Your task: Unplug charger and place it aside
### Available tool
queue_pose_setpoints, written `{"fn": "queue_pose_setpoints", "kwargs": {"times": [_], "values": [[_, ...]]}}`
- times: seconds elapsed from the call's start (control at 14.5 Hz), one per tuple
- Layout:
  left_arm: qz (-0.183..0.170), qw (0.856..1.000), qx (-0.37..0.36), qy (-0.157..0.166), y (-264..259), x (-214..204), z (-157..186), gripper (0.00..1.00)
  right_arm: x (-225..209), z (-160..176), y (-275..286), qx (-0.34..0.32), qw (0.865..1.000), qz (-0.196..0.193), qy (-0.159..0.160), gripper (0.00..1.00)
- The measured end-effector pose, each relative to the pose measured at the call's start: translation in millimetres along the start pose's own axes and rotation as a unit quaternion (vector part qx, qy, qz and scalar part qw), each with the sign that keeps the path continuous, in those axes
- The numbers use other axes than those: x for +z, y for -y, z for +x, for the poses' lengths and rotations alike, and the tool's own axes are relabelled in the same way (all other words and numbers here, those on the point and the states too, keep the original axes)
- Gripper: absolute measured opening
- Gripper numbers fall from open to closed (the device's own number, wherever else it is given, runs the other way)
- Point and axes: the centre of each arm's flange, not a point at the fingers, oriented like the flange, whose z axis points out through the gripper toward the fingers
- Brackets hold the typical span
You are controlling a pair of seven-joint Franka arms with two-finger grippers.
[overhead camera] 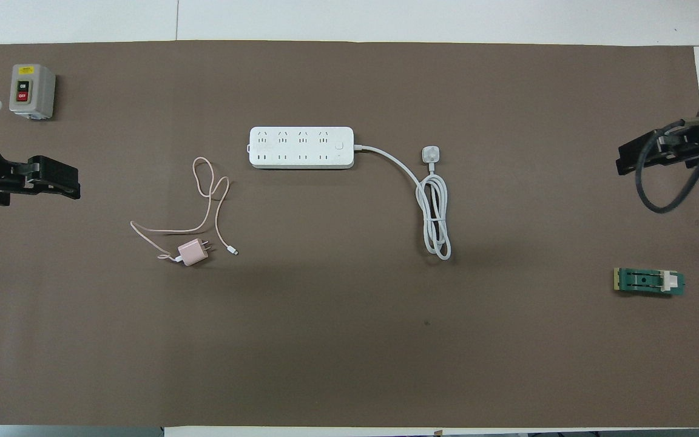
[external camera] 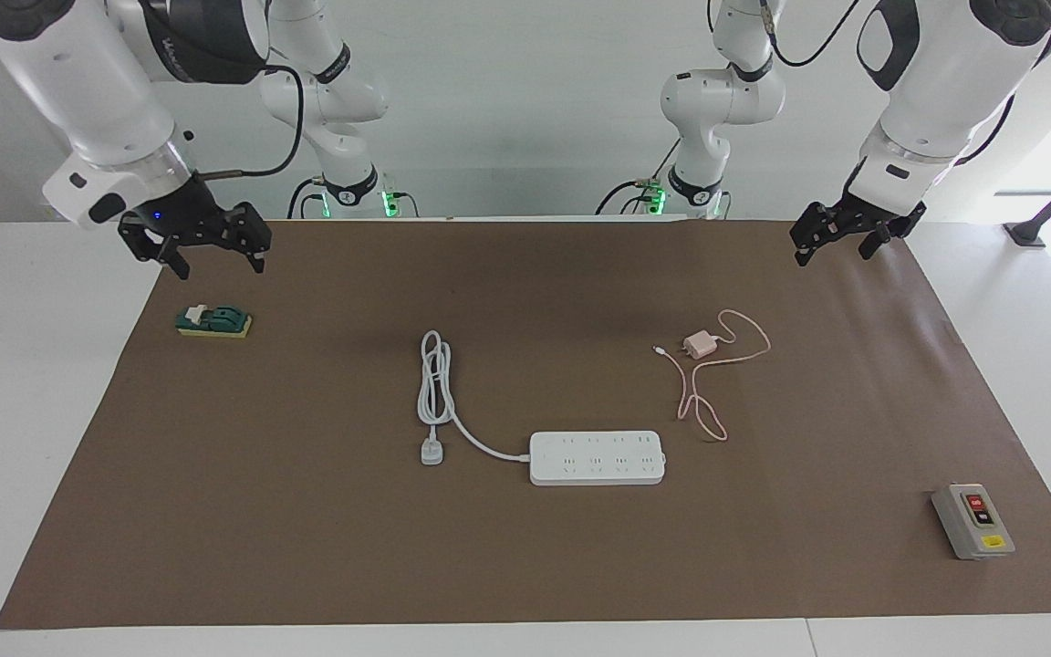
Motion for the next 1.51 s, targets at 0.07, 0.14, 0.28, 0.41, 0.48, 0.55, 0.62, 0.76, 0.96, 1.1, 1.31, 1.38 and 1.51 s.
{"fn": "queue_pose_setpoints", "kwargs": {"times": [0.07, 0.14, 0.28, 0.41, 0.48, 0.55, 0.62, 0.76, 0.96, 1.1, 1.31, 1.38, 1.51], "values": [[0.000, 1.000, 0.000, 0.001, -1, 0, -1, 1.00, -8, -11, -2, 0.001, 1.000, 0.000, 0.001, 1.00], [0.000, 1.000, -0.001, 0.001, -1, 0, -1, 1.00, -11, -20, -3, 0.002, 1.000, 0.000, 0.003, 1.00], [-0.001, 1.000, -0.001, -0.003, -1, -1, 0, 1.00, -10, -36, -6, 0.004, 1.000, -0.008, 0.009, 1.00], [-0.007, 1.000, -0.001, -0.012, -3, -3, 2, 1.00, -3, -47, -6, 0.004, 1.000, -0.012, 0.014, 1.00], [-0.009, 1.000, -0.001, -0.019, -3, -4, 3, 1.00, 0, -49, -5, 0.004, 1.000, -0.012, 0.011, 1.00], [-0.011, 1.000, -0.002, -0.029, -3, -6, 5, 1.00, 4, -49, -5, 0.004, 1.000, -0.013, 0.008, 1.00], [-0.012, 0.999, -0.002, -0.037, -3, -7, 7, 1.00, 6, -49, -6, 0.004, 1.000, -0.013, 0.006, 1.00], [-0.012, 0.999, 0.003, -0.039, -3, -7, 8, 1.00, 6, -48, -7, 0.005, 1.000, -0.014, 0.003, 1.00], [-0.011, 0.999, 0.025, -0.039, -4, -7, 7, 1.00, 5, -49, -13, 0.011, 1.000, -0.013, 0.003, 1.00], [-0.011, 0.999, 0.031, -0.037, -6, -7, 7, 1.00, 5, -49, -15, 0.013, 1.000, -0.013, 0.003, 1.00], [-0.011, 0.999, 0.036, -0.033, -10, -6, 5, 1.00, 5, -49, -15, 0.013, 1.000, -0.013, 0.003, 1.00], [-0.010, 0.999, 0.037, -0.029, -11, -5, 5, 1.00, 5, -49, -15, 0.013, 1.000, -0.013, 0.003, 1.00], [-0.010, 0.999, 0.038, -0.025, -12, -4, 3, 1.00, 5, -49, -15, 0.013, 1.000, -0.013, 0.004, 1.00]]}}
